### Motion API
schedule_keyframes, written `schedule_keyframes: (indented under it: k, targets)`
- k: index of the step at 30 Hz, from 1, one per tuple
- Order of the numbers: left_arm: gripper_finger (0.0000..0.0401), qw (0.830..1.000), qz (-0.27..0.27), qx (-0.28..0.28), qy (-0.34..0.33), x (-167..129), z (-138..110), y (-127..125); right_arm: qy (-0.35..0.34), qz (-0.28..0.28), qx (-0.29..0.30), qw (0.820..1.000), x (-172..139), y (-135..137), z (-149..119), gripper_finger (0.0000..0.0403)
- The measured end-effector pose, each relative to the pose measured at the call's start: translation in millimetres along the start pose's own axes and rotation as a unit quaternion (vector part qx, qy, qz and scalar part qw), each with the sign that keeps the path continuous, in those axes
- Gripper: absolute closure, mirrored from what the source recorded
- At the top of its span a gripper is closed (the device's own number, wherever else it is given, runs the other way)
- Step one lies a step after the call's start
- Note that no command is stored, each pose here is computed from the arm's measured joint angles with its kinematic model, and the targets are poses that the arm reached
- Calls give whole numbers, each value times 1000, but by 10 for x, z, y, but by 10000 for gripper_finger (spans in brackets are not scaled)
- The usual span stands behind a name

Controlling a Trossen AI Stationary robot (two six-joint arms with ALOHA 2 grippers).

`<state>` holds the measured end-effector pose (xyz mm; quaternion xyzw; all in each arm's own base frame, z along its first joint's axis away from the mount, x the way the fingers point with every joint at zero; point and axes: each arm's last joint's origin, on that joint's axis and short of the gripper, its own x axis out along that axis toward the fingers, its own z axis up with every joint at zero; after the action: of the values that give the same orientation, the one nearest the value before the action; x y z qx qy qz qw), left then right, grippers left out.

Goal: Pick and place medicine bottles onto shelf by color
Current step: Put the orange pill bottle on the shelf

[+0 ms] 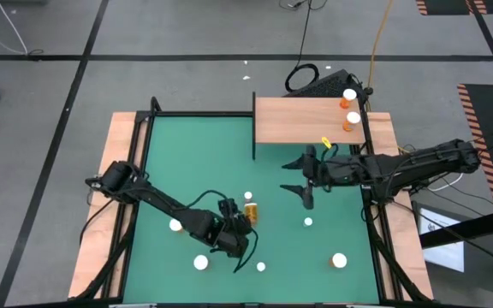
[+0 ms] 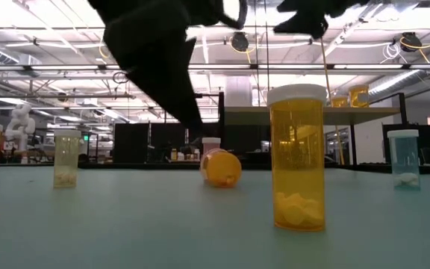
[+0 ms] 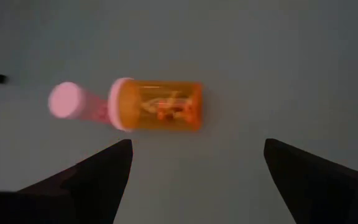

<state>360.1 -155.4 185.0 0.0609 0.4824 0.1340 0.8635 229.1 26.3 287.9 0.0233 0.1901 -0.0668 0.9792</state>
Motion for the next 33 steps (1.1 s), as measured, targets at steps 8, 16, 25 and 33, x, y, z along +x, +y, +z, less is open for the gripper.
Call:
schedule_keyframes:
  k: [8,16,25,33]
  targets:
    - [38,986,157,55,2,-151,-119,170,37,-20,66,997,535,196,-212,124]
    - [114,967,240,68,-59,-770,-166,763,102,-43,116,987,975,504,-226,124]
    - [178,965,113,-3,-238,-1411,-521,1634,179,-51,120,975,1477,995,-156,124]
    - [181,904,64,85,-415,-1600,-848,1855,210,17,179,961,1563,1311,-187,124]
